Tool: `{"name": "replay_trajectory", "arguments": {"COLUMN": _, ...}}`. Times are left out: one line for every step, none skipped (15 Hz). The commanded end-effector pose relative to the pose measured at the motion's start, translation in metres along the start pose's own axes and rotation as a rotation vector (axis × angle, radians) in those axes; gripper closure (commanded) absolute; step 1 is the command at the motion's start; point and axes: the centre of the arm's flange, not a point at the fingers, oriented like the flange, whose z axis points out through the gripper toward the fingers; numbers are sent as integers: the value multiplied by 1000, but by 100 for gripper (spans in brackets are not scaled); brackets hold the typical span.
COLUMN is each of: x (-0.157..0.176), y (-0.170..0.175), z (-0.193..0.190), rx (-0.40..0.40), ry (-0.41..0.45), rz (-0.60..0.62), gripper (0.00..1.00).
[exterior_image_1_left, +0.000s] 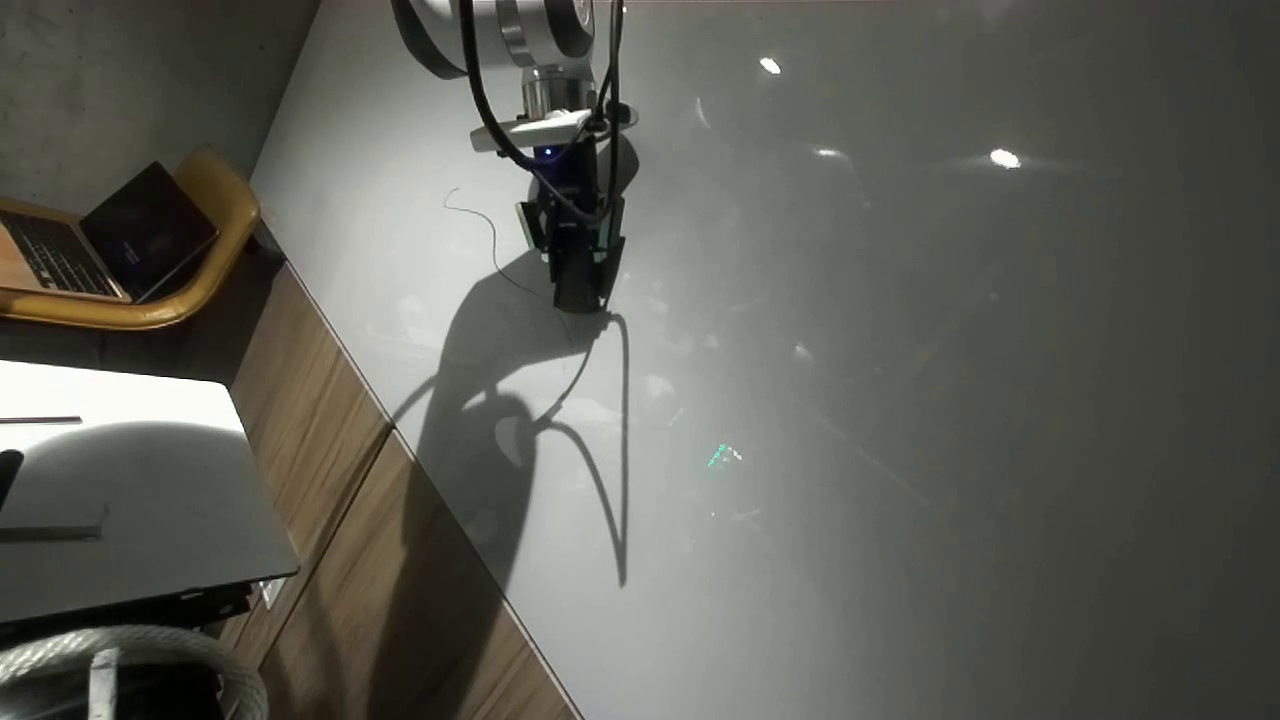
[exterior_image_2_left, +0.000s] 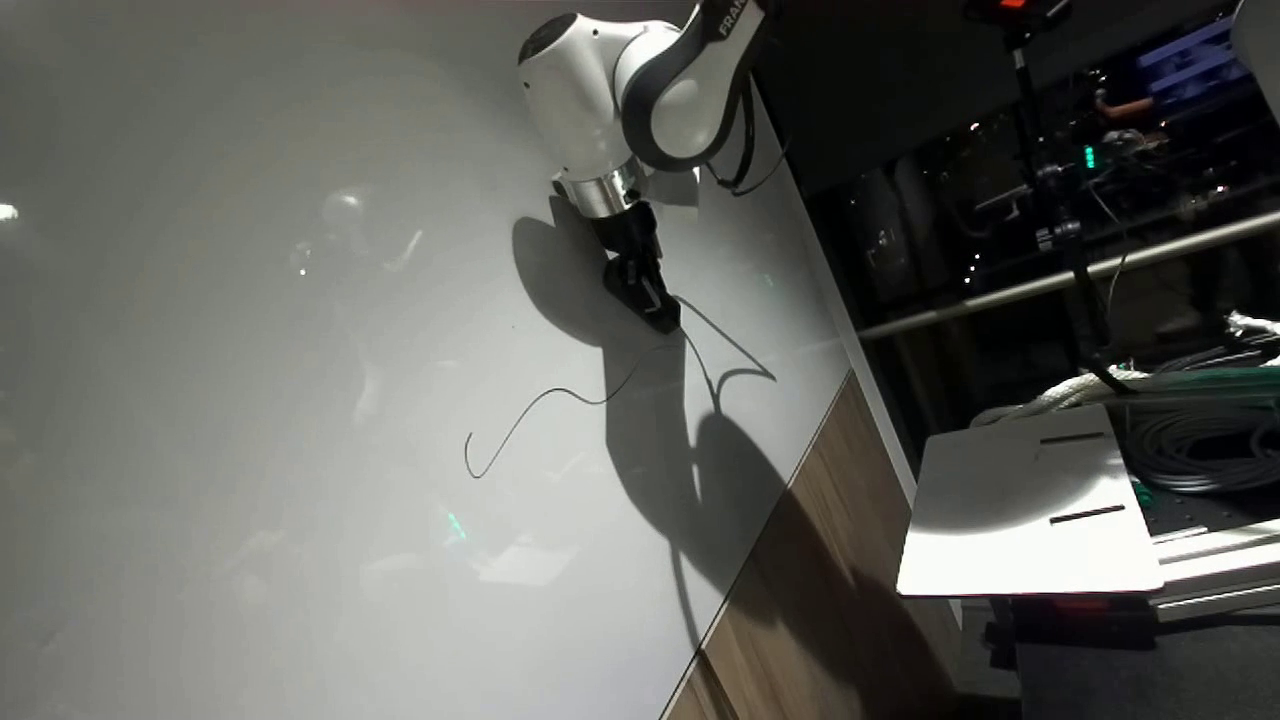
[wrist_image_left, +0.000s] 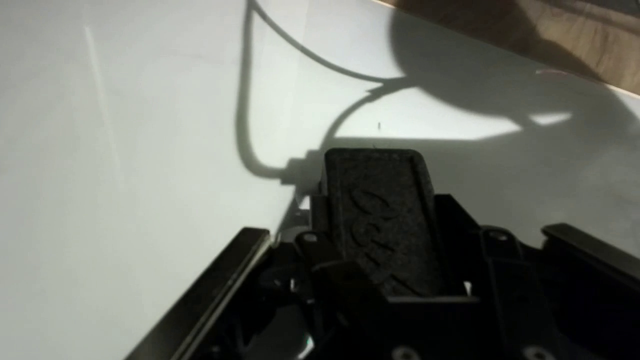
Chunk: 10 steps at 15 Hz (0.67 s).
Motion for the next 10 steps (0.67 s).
{"name": "replay_trajectory", "arguments": {"x": -13, "y": 26, "z": 49, "rx": 37, "ry": 31, "rz": 45, "gripper": 70}}
{"name": "replay_trajectory", "arguments": {"x": -19, "y": 30, "z": 61, "rx": 45, "ry": 32, "rz": 54, "gripper": 70}}
{"name": "replay_trajectory", "arguments": {"x": -24, "y": 32, "z": 75, "rx": 56, "ry": 28, "rz": 60, "gripper": 70}}
{"name": "replay_trajectory", "arguments": {"x": -28, "y": 33, "z": 88, "rx": 61, "ry": 24, "rz": 65, "gripper": 70}}
{"name": "replay_trajectory", "arguments": {"x": -30, "y": 33, "z": 99, "rx": 68, "ry": 23, "rz": 69, "gripper": 70}}
{"name": "replay_trajectory", "arguments": {"x": -31, "y": 31, "z": 105, "rx": 77, "ry": 22, "rz": 71, "gripper": 70}}
{"name": "replay_trajectory", "arguments": {"x": -29, "y": 28, "z": 108, "rx": 87, "ry": 25, "rz": 72, "gripper": 70}}
{"name": "replay_trajectory", "arguments": {"x": -26, "y": 24, "z": 108, "rx": 93, "ry": 27, "rz": 73, "gripper": 70}}
{"name": "replay_trajectory", "arguments": {"x": -22, "y": 21, "z": 105, "rx": 100, "ry": 33, "rz": 73, "gripper": 70}}
{"name": "replay_trajectory", "arguments": {"x": -16, "y": 17, "z": 98, "rx": 106, "ry": 39, "rz": 73, "gripper": 70}}
